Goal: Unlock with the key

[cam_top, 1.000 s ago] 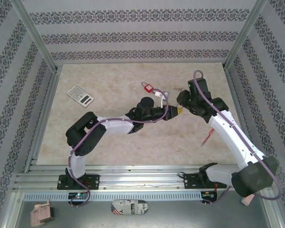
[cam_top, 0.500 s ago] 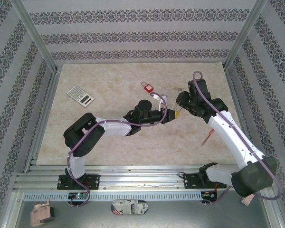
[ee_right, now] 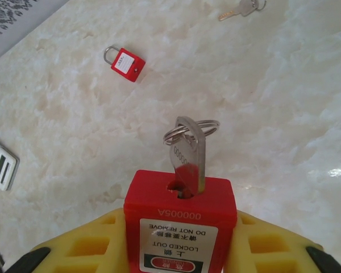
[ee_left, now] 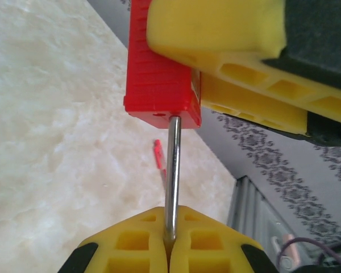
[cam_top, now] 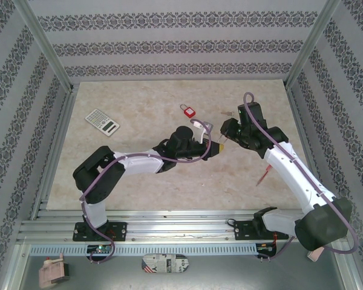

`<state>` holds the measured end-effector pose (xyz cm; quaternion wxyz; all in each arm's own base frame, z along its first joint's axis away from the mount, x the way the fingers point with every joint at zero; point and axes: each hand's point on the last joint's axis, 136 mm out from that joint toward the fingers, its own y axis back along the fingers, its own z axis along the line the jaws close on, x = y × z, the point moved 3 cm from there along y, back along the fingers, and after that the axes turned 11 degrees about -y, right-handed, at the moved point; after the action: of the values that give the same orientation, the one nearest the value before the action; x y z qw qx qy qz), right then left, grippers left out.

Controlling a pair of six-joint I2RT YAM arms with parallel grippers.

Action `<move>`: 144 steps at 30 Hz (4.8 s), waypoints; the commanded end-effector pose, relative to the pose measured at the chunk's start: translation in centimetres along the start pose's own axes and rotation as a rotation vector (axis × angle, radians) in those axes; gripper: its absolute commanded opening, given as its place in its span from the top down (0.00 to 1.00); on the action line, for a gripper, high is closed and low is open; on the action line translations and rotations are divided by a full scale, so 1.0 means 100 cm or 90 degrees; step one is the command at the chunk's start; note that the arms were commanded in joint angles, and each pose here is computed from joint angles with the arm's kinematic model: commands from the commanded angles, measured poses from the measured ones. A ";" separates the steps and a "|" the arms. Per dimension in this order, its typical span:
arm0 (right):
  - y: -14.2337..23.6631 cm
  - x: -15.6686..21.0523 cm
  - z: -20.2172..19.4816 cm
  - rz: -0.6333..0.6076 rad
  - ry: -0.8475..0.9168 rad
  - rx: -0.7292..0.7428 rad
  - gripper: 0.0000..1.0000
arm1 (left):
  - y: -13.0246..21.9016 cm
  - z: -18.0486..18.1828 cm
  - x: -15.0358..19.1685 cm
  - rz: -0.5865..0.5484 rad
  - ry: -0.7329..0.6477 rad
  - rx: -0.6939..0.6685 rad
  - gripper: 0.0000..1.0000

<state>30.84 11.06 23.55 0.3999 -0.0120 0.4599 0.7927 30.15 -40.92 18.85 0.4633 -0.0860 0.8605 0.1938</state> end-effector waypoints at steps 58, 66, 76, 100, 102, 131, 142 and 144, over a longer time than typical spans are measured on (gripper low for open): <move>0.006 0.010 0.027 -0.016 0.050 -0.054 0.95 | -0.009 0.044 -0.014 -0.039 0.094 -0.078 0.44; 0.002 0.007 0.021 -0.015 0.029 -0.052 0.95 | -0.011 0.034 -0.005 -0.071 0.140 0.013 0.45; -0.004 0.022 -0.017 0.022 0.046 0.033 0.94 | 0.053 0.074 0.042 0.010 0.144 -0.172 0.26; -0.087 0.093 -0.095 0.163 0.096 0.227 0.93 | 0.216 0.050 -0.023 -0.021 -0.012 -0.412 0.05; -0.095 0.096 -0.093 0.171 0.096 0.223 0.93 | 0.225 0.048 -0.024 -0.021 -0.019 -0.423 0.04; -0.103 0.089 -0.079 0.209 0.067 0.173 0.41 | 0.257 0.049 -0.034 -0.033 -0.028 -0.457 0.00; -0.099 0.090 -0.075 0.220 0.070 0.144 0.37 | 0.252 0.051 -0.033 -0.035 -0.022 -0.445 0.00; -0.094 0.088 -0.068 0.208 0.082 0.132 0.31 | 0.249 0.050 -0.036 -0.038 -0.026 -0.437 0.00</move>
<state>28.51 13.66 8.49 0.2384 0.0676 0.5641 0.7876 27.37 -16.06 24.36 0.4156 -0.2538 0.7339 0.4737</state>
